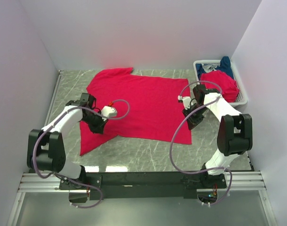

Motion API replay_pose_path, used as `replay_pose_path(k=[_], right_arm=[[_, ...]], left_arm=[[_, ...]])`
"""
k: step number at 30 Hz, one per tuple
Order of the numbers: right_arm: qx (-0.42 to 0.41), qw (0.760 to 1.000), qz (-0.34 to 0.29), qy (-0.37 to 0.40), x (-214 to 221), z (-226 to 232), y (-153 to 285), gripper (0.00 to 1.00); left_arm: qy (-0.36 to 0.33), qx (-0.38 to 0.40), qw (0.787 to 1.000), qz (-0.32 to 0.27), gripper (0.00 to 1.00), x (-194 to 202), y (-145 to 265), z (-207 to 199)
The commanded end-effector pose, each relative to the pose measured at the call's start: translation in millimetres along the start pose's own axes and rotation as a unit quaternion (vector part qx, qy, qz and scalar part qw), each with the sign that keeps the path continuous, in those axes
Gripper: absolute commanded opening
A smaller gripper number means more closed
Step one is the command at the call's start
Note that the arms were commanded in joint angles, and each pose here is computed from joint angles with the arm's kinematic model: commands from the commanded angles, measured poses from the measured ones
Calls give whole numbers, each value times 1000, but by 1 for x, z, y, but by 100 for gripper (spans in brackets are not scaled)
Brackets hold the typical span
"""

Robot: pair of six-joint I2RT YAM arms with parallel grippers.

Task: Fold and stack the t-shirts
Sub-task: Flatten the tshirt out

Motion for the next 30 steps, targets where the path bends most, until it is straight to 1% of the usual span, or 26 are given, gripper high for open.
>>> replay_pose_path(k=[1, 5, 7, 10, 12, 13, 15, 16, 18, 19, 20, 21, 22, 24, 25, 26, 28, 29, 30], right_arm=[[-2, 1000, -8, 4, -6, -1, 7, 24], [-2, 1000, -7, 5, -8, -1, 7, 24], [1, 1000, -5, 4, -8, -2, 8, 24], [2, 1000, -4, 4, -9, -2, 8, 24], [6, 1000, -6, 2, -12, -3, 9, 24], [6, 1000, -5, 0, -12, -4, 8, 24], [12, 1000, -6, -6, -15, -5, 8, 24], [14, 1000, -5, -7, -16, -6, 6, 24], [27, 1000, -6, -13, -20, -7, 3, 24], [32, 999, 0, -15, -21, -7, -2, 24], [38, 999, 2, -14, -23, -7, -4, 24], [50, 999, -1, -16, -27, -8, -7, 23], [54, 998, 4, -19, -30, -9, -12, 22], [63, 998, -2, -28, -38, -10, -17, 22], [67, 997, 7, -33, -39, -12, -24, 21], [70, 997, 6, -36, -43, -14, -26, 21], [90, 995, 22, -33, -43, -18, -36, 21], [100, 994, 19, -28, -45, -20, -40, 21], [110, 993, 28, -25, -43, -23, -45, 20]], left_arm=[[-47, 42, 998, -4, 1, -11, -1, -26], [-82, 95, 992, 7, 1, -19, -13, -51], [-105, 123, 987, 18, 4, -22, -18, -66], [-133, 153, 978, 44, 20, -21, -20, -81], [-133, 158, 978, 42, 31, -23, -15, -83], [-132, 149, 979, 37, 33, -28, -9, -79], [-114, 123, 986, 17, 37, -34, 0, -67], [-89, 78, 993, -18, 38, -39, 13, -43], [-39, 35, 998, -32, 40, -37, 20, -13], [-3, -13, 999, -33, 40, -30, 31, 12], [7, -63, 997, -41, 40, -30, 34, 36], [63, -88, 994, -30, 39, -19, 32, 53], [79, -124, 989, -16, 39, -15, 36, 68], [112, -156, 981, -2, 39, -7, 25, 91], [120, -164, 979, 9, 39, -2, 22, 98], [131, -165, 977, 39, 37, 7, 12, 102], [142, -172, 973, 62, 37, 18, 0, 104], [148, -178, 969, 83, 34, 25, -4, 104], [153, -177, 967, 97, 33, 34, -12, 99]])
Point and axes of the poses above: each gripper's point midway between its finger pads, its own y axis back along the fingers, its own z axis along the line the jaws close on, x = y × z, the point moved 9 cm from there along y, back along the fingers, and after that the axes turned 15 degrees about -y, right-handed, at the moved point
